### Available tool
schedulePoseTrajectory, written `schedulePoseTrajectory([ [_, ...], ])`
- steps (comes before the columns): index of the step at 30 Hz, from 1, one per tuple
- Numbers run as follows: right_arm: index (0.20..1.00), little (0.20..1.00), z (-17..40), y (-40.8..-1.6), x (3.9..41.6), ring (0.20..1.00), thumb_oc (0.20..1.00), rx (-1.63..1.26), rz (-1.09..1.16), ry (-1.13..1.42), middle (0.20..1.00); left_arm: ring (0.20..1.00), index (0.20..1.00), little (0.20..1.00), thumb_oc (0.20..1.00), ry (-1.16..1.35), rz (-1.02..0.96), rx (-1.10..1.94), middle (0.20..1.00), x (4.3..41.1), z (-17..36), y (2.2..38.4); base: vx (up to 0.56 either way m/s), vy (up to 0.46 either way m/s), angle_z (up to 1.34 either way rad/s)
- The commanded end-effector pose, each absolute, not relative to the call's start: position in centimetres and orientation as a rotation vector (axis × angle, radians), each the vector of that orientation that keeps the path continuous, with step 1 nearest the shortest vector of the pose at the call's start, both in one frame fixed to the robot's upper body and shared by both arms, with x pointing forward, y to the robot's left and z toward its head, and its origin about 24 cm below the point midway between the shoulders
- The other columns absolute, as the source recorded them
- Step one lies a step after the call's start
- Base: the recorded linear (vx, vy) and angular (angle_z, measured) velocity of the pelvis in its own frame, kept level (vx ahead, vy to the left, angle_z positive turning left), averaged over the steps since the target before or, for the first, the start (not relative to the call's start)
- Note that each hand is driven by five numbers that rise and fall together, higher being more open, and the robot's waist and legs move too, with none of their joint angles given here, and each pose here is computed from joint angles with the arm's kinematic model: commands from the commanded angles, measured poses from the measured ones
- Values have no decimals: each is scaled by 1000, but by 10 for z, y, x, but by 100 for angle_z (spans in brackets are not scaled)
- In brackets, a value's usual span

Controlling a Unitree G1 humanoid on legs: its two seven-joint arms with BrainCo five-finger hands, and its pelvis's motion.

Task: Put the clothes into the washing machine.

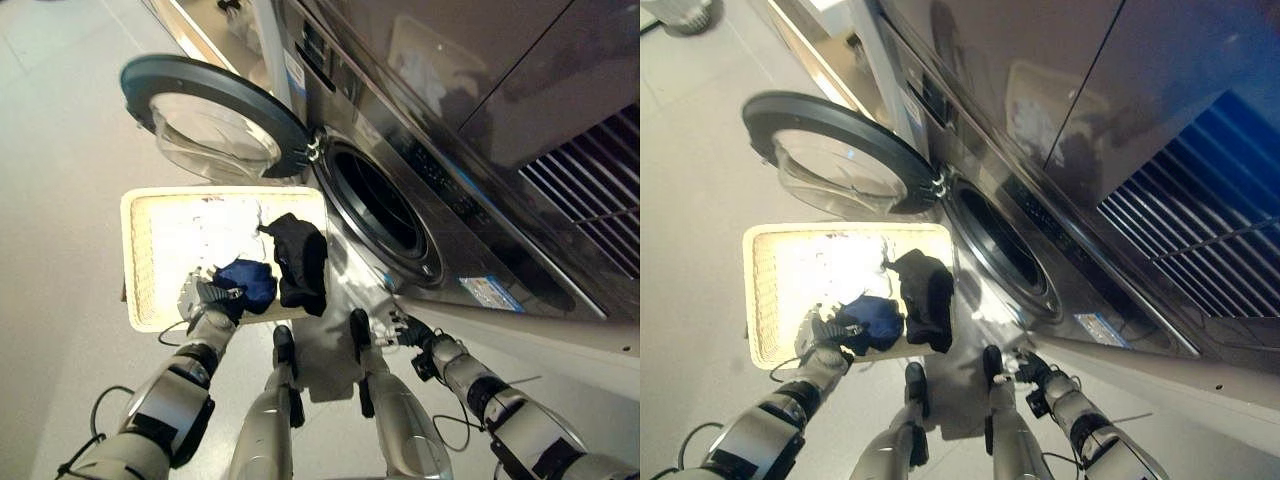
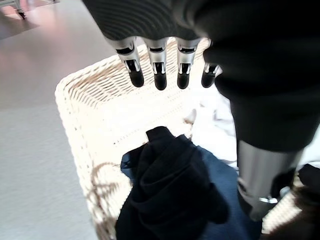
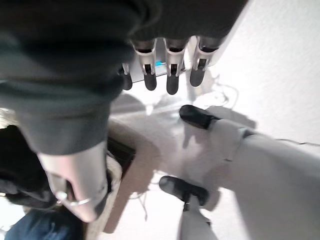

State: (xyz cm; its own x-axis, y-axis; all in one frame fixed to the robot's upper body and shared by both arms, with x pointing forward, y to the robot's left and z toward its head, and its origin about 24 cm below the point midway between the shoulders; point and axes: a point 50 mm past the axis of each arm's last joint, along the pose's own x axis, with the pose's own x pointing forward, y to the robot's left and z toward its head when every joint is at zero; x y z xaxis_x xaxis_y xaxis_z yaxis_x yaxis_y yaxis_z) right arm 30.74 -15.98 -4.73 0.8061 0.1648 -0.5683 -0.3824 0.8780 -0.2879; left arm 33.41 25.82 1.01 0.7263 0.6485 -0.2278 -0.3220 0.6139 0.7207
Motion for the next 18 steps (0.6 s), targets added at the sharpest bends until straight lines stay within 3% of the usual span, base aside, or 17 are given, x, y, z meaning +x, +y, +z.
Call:
schedulePoseTrajectory([
  [1,1000,1000,-46,-149,307,1000,1000,-396,330,543,1000,1000,1000,1000,1000,591,687,673,1000,327,15,285,-65,6,-5],
  [9,1000,1000,-30,-148,315,1000,1000,-357,320,463,1000,1000,1000,1000,1000,572,805,537,1000,340,48,303,-22,2,-1],
  [18,1000,1000,-23,-152,314,1000,1000,-326,298,407,1000,1000,1000,1000,1000,494,793,397,1000,358,79,304,-2,-25,-7],
])
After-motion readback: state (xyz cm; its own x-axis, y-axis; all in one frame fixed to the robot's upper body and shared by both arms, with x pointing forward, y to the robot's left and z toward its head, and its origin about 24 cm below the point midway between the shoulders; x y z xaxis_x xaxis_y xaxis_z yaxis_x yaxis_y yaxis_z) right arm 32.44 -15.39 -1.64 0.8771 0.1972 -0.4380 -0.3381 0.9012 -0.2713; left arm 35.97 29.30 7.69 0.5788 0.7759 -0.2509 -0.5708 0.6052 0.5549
